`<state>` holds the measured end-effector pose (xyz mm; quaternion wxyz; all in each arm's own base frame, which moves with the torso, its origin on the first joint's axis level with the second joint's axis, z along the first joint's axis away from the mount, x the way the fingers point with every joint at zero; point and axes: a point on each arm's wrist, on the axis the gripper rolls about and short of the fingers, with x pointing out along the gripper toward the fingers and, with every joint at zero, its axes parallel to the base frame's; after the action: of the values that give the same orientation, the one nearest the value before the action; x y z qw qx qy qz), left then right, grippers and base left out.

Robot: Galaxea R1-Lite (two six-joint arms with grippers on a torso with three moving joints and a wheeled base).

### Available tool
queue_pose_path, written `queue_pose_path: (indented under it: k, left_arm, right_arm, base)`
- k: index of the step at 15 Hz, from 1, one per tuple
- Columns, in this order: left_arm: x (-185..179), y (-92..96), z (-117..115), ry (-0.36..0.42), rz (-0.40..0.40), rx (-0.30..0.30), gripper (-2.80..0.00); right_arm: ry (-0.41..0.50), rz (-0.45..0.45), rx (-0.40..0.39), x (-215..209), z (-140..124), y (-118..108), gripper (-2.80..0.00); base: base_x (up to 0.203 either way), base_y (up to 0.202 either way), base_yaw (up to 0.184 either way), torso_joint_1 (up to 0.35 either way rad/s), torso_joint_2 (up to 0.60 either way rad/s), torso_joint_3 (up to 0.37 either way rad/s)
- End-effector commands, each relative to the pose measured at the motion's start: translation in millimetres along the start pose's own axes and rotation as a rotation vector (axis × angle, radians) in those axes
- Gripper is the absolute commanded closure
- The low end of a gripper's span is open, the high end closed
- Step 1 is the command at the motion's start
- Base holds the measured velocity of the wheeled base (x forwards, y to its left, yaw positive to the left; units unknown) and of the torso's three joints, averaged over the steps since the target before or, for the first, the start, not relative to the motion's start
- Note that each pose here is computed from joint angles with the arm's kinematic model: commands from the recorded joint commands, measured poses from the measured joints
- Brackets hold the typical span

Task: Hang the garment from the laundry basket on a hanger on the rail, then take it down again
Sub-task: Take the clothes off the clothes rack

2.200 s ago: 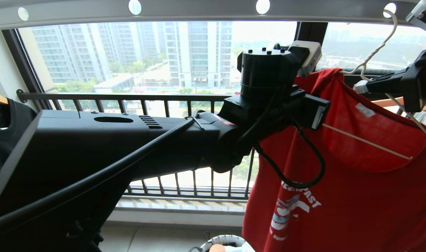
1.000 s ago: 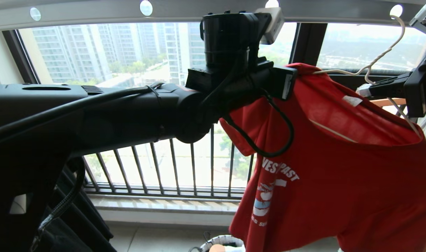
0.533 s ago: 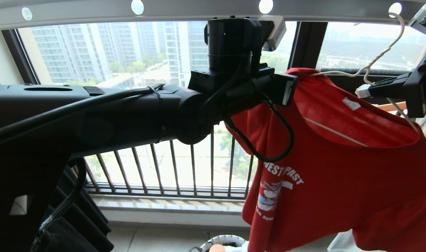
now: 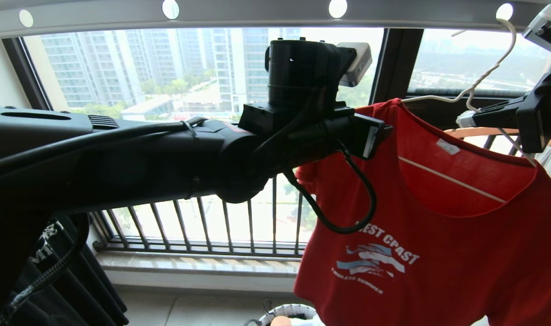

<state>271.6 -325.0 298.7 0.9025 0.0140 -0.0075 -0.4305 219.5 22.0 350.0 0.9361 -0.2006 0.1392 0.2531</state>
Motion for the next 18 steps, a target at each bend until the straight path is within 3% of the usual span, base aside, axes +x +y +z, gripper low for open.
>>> queue_pose_path:
  k: [1, 2, 3, 4, 11, 12, 18]
  left_arm:
    - [-20.8, -4.1, -8.9, 0.061, -0.012, -0.001, -2.8]
    - [-26.9, -4.6, -16.1, 0.093, -0.013, -0.002, -2.8]
    - [-33.6, -4.4, -22.2, 0.122, -0.013, -0.003, -1.25]
    - [-42.2, -3.9, -27.7, 0.149, -0.011, -0.003, 0.0]
    - [-124.7, -4.7, -54.7, 0.289, -0.013, -0.007, 0.0]
    - [-139.3, -3.1, -57.1, 0.298, -0.005, -0.009, 0.0]
    - [-203.2, 13.2, -58.7, 0.279, 0.076, -0.027, 0.0]
  right_arm:
    - [0.009, 0.005, 0.002, 3.5, -1.7, -1.4, 0.0]
    - [0.013, 0.007, 0.006, 5.3, -2.3, -1.8, 0.0]
    - [0.014, 0.007, 0.006, 5.9, -2.5, -2.0, 0.0]
    - [0.015, 0.006, 0.007, 5.8, -2.7, -2.3, 0.0]
    - [0.031, 0.006, 0.024, 10.8, -6.2, -5.4, 0.0]
    - [0.032, 0.004, 0.025, 10.4, -6.4, -5.8, -2.8]
    - [0.001, -0.026, 0.037, -12.6, -3.1, 0.0, -2.8]
  base:
    - [0.0, 0.0, 0.0, 0.0, 0.0, 0.0]
    - [0.0, 0.0, 0.0, 0.0, 0.0, 0.0]
    - [0.0, 0.0, 0.0, 0.0, 0.0, 0.0]
    - [0.0, 0.0, 0.0, 0.0, 0.0, 0.0]
    - [0.0, 0.0, 0.0, 0.0, 0.0, 0.0]
    - [0.0, 0.0, 0.0, 0.0, 0.0, 0.0]
    - [0.0, 0.0, 0.0, 0.0, 0.0, 0.0]
